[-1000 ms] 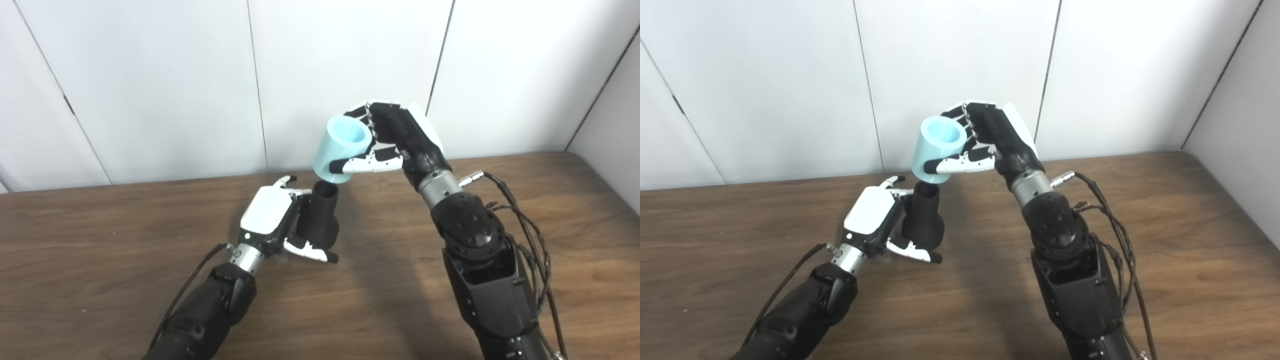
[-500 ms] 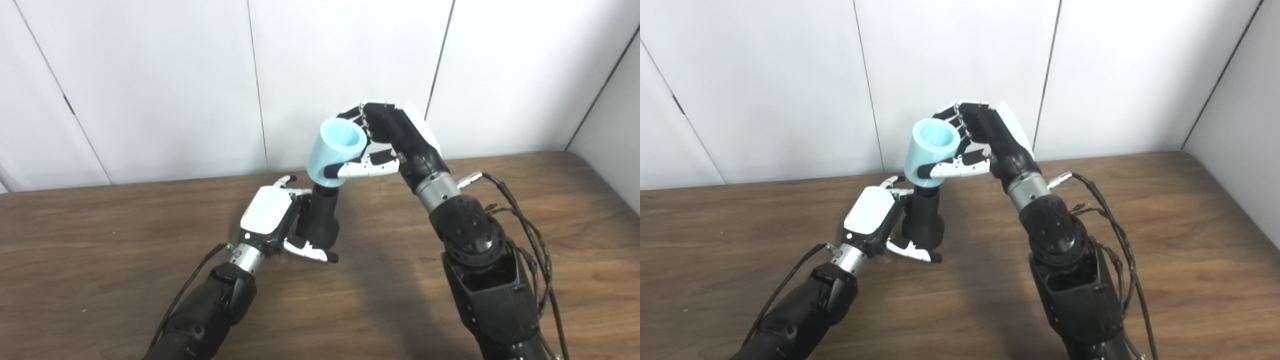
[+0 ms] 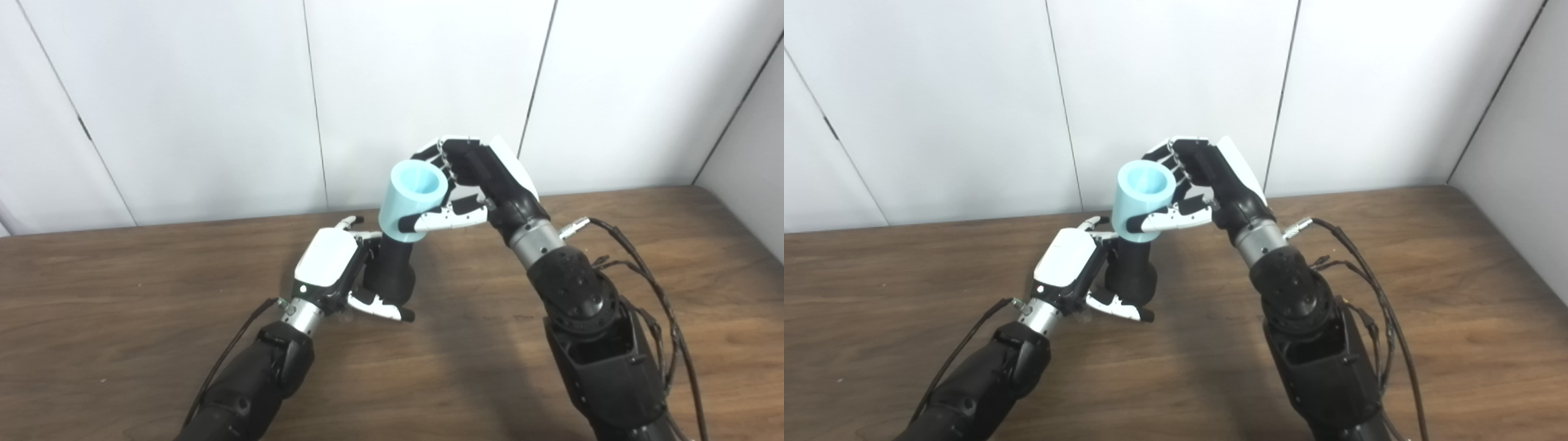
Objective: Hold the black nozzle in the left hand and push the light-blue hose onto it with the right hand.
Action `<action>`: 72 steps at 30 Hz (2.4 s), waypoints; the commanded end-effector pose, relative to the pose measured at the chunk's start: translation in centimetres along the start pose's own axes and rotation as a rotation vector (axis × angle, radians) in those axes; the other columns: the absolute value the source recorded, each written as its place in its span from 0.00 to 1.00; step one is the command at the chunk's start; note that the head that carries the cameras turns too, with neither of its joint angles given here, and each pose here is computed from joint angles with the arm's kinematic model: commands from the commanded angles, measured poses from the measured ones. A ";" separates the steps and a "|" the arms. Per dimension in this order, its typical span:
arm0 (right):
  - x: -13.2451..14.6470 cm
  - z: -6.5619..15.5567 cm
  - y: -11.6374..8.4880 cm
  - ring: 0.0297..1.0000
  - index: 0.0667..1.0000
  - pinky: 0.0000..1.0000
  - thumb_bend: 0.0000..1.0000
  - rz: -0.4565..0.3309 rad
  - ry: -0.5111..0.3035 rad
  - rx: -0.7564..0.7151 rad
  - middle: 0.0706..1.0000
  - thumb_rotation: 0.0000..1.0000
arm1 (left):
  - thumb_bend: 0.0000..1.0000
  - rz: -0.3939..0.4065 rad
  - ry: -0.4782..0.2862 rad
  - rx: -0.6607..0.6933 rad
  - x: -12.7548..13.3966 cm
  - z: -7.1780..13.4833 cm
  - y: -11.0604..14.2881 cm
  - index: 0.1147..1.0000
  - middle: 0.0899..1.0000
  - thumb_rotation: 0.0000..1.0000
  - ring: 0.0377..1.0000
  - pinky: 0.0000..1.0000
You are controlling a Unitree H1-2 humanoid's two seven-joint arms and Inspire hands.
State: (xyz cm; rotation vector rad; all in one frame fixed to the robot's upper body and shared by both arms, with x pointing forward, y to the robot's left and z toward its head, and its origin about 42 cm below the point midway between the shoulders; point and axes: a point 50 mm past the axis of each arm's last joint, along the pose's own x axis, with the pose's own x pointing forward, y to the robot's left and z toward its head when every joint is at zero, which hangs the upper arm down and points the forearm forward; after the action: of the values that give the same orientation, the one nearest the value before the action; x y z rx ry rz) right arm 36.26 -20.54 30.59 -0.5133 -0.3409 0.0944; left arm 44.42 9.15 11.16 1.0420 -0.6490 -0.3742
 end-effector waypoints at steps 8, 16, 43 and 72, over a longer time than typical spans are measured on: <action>0.4 4.6 -2.6 0.41 0.49 0.31 0.52 -0.104 -0.266 -0.109 0.42 0.00 | 0.50 -0.360 0.377 -0.262 -20.6 4.1 -15.0 0.45 0.34 0.00 0.47 0.87; 0.6 3.9 -2.5 0.40 0.48 0.31 0.52 -0.108 -0.310 -0.155 0.42 0.00 | 0.50 -0.362 0.371 -0.259 -20.5 4.1 -15.0 0.46 0.36 0.00 0.44 0.88; 0.8 3.1 -1.4 0.40 0.49 0.32 0.52 -0.181 -0.329 -0.006 0.42 0.00 | 0.50 -0.387 0.368 -0.256 -20.8 4.2 -15.2 0.46 0.36 0.00 0.44 0.89; 0.6 2.4 -1.2 0.40 0.48 0.32 0.52 -0.173 -0.217 0.014 0.43 0.00 | 0.50 -0.386 0.371 -0.260 -21.3 4.1 -15.1 0.46 0.38 0.00 0.44 0.90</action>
State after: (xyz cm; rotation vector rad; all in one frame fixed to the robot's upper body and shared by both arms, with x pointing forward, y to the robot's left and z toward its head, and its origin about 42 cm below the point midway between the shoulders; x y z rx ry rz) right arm 35.89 -20.32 28.27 -0.4498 -0.3915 0.0527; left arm 44.41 9.07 11.00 1.0590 -0.6332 -0.4071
